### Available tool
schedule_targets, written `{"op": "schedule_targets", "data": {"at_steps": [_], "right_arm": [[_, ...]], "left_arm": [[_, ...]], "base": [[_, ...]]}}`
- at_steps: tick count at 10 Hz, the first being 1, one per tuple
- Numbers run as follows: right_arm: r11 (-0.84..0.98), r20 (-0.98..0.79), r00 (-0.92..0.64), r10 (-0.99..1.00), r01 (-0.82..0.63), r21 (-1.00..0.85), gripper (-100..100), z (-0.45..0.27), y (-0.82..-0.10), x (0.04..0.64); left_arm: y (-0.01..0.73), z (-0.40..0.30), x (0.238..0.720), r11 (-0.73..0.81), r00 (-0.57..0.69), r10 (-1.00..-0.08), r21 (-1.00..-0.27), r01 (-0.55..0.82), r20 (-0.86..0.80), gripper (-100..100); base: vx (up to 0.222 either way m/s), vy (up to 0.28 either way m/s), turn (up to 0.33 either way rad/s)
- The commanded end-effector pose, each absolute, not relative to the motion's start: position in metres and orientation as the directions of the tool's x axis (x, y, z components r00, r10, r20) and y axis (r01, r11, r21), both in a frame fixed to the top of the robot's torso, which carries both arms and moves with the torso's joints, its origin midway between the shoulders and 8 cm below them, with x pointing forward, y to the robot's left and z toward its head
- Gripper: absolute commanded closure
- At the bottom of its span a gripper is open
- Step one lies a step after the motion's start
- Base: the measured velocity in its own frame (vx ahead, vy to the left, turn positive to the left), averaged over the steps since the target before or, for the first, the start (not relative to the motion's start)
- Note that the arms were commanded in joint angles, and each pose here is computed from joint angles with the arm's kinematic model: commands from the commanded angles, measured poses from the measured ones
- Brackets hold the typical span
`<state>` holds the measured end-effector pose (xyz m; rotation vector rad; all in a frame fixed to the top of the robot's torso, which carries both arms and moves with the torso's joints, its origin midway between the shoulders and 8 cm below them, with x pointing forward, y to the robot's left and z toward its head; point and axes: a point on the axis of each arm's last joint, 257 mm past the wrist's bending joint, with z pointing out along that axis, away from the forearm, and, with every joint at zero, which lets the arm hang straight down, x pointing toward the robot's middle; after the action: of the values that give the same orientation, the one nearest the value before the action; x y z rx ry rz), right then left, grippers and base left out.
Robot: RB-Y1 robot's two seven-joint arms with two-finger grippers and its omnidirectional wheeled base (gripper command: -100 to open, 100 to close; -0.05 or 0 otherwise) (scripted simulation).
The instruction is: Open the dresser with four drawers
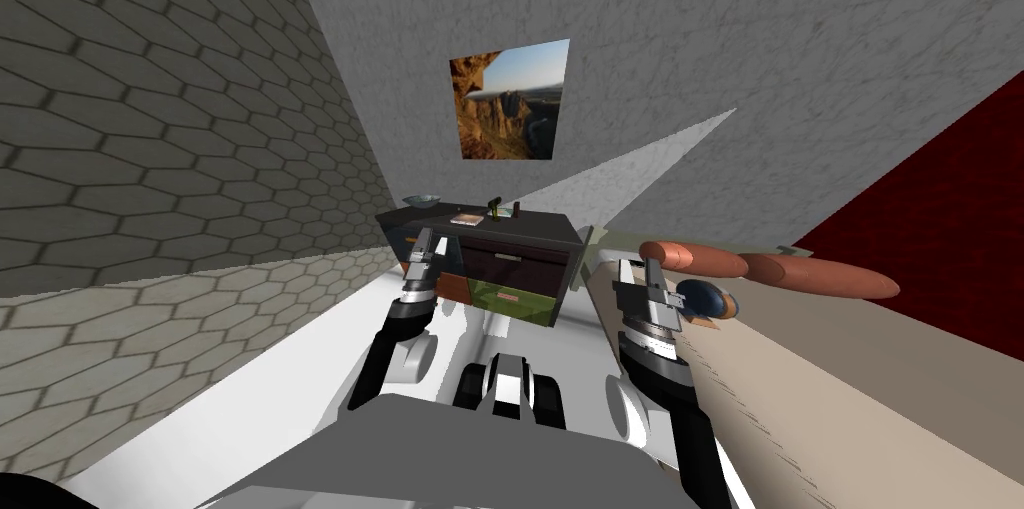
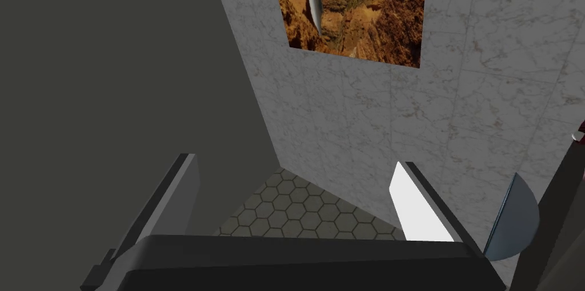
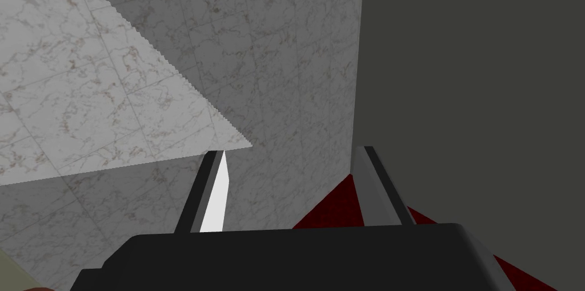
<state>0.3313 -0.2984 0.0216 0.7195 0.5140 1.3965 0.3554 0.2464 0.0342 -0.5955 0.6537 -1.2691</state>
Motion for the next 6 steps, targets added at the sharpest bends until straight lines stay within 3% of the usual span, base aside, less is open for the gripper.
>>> {"op": "schedule_targets", "data": {"at_steps": [1,6], "right_arm": [[0.023,0.088,0.123,0.988,-0.696,0.718,0,0.022,-0.298,0.331],[0.023,0.088,0.123,0.988,-0.695,0.718,0,0.022,-0.298,0.331]], "left_arm": [[0.24,0.022,0.362,0.22,0.138,-0.975,-0.731,0.646,-0.173,-100],[0.233,-0.016,0.38,0.258,0.087,-0.962,-0.761,0.595,-0.258,-100]], "base": [[0.022,-0.008,-0.013],[0.032,-0.008,-0.017]]}}
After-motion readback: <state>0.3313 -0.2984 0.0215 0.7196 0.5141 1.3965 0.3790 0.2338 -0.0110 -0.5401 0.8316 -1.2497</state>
